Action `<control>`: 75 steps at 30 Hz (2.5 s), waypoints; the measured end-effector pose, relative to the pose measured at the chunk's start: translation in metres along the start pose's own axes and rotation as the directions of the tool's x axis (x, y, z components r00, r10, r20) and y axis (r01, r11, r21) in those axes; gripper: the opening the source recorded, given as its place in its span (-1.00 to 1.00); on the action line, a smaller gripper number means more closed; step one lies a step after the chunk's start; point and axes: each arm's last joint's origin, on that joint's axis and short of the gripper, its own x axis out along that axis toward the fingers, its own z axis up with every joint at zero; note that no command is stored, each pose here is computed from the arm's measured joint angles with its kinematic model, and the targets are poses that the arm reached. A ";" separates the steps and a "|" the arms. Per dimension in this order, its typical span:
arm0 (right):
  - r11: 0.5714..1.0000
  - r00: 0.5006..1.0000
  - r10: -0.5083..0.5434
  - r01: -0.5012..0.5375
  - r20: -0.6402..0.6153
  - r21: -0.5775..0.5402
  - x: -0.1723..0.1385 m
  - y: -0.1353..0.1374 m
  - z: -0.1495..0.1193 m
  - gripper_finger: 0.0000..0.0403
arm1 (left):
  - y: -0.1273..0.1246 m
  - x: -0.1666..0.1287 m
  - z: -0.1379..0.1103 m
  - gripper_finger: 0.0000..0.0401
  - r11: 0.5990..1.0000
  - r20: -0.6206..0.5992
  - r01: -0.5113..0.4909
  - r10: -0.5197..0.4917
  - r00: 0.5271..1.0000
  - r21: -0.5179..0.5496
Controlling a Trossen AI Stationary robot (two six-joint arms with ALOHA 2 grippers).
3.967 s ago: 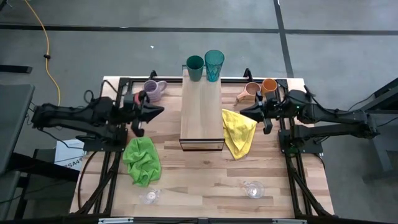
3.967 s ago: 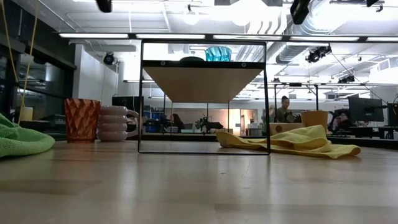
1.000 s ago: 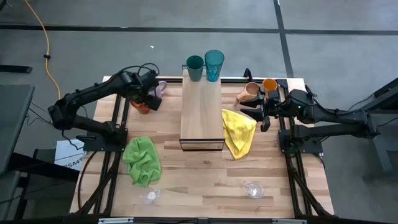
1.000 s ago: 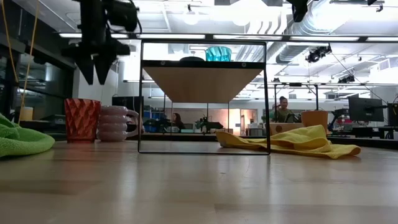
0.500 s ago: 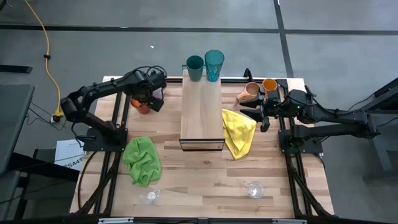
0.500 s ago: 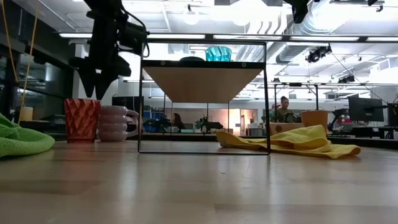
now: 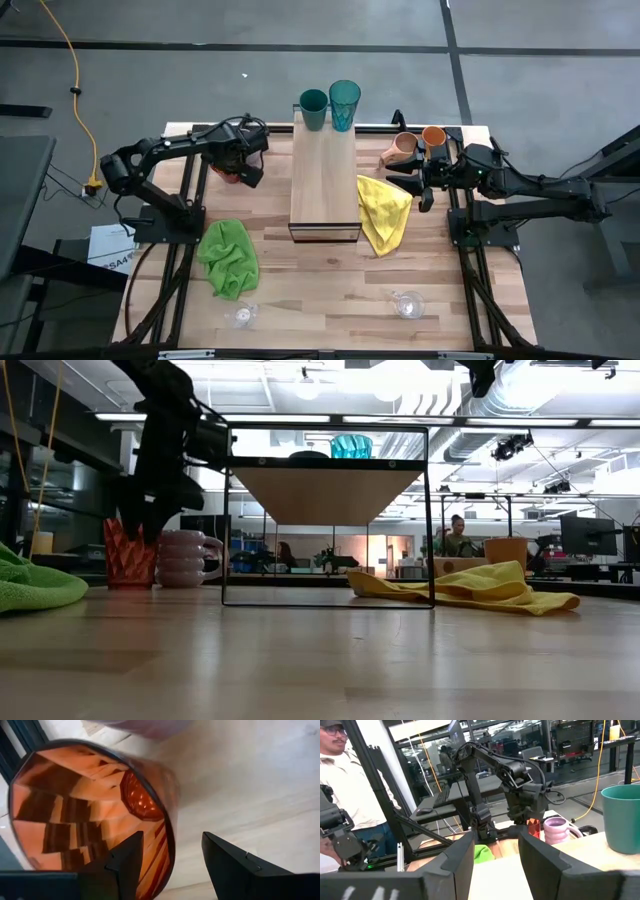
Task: Stack small to large cups/mugs on shelf
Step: Put the red cup on the shelf
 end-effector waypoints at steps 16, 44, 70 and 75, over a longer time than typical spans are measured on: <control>1.000 1.000 0.000 0.000 0.000 0.010 0.000 0.000 0.000 -0.27 | 0.000 0.001 0.001 -0.62 1.000 0.024 -0.016 0.016 1.000 -0.005; 1.000 1.000 0.000 0.000 0.000 0.000 0.000 0.000 0.000 -0.27 | 0.030 -0.077 -0.057 -0.98 0.881 0.254 0.472 -0.466 0.848 0.039; 0.999 0.996 0.024 -0.027 0.092 0.025 -0.001 0.002 0.009 -0.27 | -0.039 -0.207 -0.128 -0.99 0.411 0.546 0.435 -0.800 -0.249 0.801; 1.000 0.996 0.024 -0.026 0.091 0.016 -0.001 0.002 0.009 -0.27 | -0.041 -0.207 -0.130 -1.00 0.409 0.545 0.438 -0.800 -0.249 0.801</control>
